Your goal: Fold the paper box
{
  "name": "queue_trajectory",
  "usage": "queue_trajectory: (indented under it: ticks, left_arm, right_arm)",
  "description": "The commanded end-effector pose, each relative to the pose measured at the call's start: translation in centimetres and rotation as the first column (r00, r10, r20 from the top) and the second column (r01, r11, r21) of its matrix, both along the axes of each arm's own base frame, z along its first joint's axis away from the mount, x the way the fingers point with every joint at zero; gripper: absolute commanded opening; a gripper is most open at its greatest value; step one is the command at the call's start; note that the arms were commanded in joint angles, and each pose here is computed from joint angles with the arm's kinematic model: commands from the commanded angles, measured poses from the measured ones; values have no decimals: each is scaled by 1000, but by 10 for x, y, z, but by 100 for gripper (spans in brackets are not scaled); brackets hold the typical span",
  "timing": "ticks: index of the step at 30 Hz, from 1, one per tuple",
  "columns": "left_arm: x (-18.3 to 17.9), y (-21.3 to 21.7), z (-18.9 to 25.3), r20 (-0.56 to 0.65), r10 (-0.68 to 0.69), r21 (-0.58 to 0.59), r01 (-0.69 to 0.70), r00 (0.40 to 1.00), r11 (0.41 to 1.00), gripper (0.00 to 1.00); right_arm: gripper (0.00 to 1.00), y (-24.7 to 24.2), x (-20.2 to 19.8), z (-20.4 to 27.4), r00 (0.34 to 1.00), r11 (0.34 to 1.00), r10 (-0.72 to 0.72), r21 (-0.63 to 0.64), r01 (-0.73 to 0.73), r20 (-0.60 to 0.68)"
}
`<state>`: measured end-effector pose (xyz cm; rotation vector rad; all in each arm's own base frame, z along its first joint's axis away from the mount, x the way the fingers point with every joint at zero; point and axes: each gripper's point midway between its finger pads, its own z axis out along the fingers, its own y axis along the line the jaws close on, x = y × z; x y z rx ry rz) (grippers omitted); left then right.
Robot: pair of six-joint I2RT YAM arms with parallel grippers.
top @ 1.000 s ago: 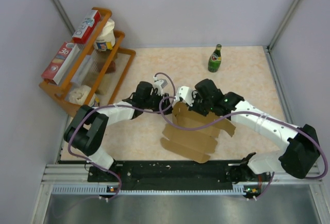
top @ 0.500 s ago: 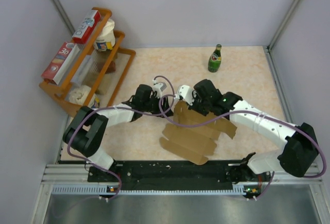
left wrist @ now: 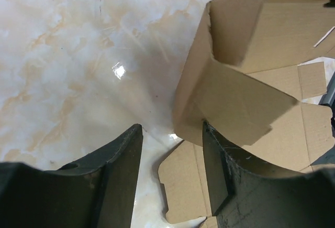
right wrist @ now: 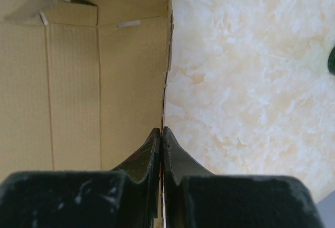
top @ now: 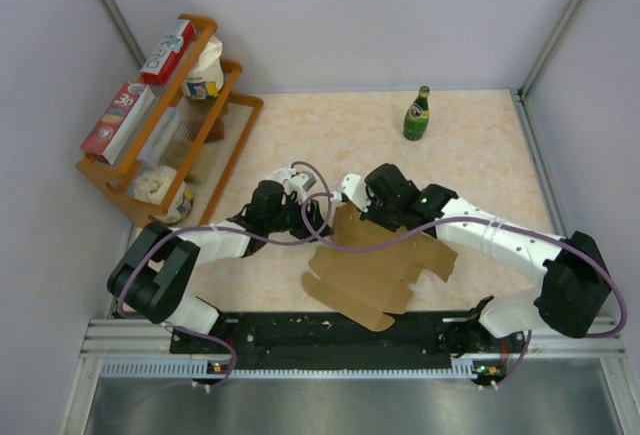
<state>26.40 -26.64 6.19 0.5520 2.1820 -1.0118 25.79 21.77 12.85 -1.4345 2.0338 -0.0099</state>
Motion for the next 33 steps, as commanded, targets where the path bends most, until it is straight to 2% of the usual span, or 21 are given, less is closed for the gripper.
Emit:
queue_trajectory:
  ticks: [1,6,14,27,33]
  left_arm:
    - [8,-7,41,190,0,-108,21,982,994,54]
    - [1,-12,51,252,-36,-166,80,967,983,55]
    - [-7,-23,51,262,-96,-225,157,960,962,55]
    - [-15,-27,57,283,-128,-272,208,951,940,55]
    - [-19,-26,60,304,-132,-276,220,944,936,55]
  right_arm:
    - [0,-1,1,6,999,999,-34,2,34,42]
    - [0,-3,-1,7,998,999,-34,12,34,49]
    - [0,-7,-5,5,996,1000,3,-20,-1,90]
    - [0,2,-2,21,962,994,97,15,-104,256]
    - [0,0,-2,18,954,991,128,-14,-129,271]
